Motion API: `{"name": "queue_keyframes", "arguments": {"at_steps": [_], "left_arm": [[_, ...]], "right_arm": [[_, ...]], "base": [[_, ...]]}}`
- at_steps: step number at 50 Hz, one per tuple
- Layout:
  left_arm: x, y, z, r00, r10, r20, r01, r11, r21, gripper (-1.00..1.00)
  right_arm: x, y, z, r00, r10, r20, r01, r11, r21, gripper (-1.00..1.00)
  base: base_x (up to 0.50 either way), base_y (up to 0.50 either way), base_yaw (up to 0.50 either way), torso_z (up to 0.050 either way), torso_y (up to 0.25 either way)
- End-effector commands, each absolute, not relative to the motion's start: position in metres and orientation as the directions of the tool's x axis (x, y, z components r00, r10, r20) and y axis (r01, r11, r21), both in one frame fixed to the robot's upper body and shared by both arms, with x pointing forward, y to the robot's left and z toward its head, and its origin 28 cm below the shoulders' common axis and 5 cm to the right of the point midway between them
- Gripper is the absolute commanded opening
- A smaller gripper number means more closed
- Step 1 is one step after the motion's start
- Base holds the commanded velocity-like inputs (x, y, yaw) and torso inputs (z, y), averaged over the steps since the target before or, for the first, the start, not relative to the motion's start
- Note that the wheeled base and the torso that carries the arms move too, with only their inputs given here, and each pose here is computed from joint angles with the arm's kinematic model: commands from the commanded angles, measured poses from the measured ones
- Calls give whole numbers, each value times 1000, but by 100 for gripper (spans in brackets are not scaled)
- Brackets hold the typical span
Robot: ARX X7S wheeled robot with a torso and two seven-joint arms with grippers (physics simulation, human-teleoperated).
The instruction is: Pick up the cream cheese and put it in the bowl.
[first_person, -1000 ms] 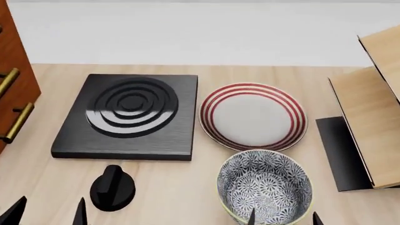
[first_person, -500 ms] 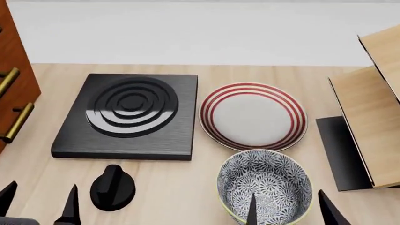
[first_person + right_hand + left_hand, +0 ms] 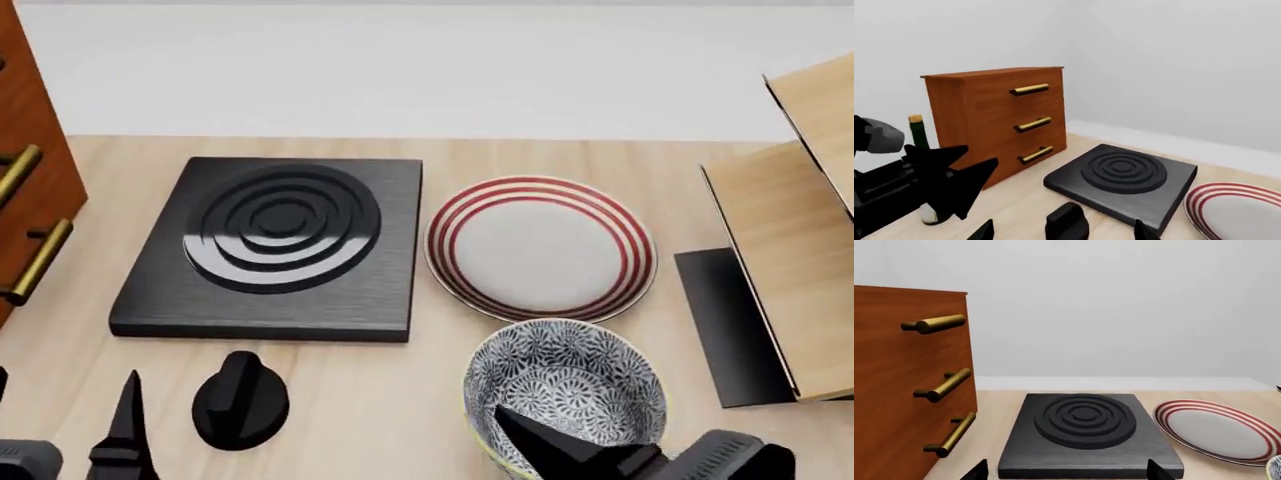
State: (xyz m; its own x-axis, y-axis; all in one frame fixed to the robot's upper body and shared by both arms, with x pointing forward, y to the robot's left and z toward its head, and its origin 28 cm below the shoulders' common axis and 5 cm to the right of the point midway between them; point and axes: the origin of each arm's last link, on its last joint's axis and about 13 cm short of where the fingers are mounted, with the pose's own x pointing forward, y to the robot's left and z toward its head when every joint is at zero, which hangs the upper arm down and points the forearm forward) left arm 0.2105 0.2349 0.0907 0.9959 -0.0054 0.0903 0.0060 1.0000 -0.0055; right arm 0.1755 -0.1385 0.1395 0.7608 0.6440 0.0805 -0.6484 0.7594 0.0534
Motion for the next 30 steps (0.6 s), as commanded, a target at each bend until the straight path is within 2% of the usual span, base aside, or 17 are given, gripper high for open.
{"name": "queue_keyframes", "arguments": {"at_steps": [1,7,14,19,30], "left_arm": [[212,237,92,995,16,95,-15,1000,-9,100],[212,237,90,996,19,92,-18,1000,-12,100],[210,238,91,995,20,97,-19,1000,-11,100],[210,237,88,996,18,89,-17,1000,-10,100],[212,237,87,996,21,89,-20,1000,-10,100]], "right_arm": [[176,-141,140,633,773,42,-774,630,65,100],[174,-140,136,556,831,26,-829,551,94,100],[175,-137,131,552,834,-21,-830,551,87,100],[177,-135,125,513,857,-48,-850,515,114,100],[191,-132,104,525,831,-184,-824,550,133,100]], "base": [[0,0,0,0,0],[0,0,0,0,0],[0,0,0,0,0],[0,0,0,0,0],[0,0,0,0,0]]}}
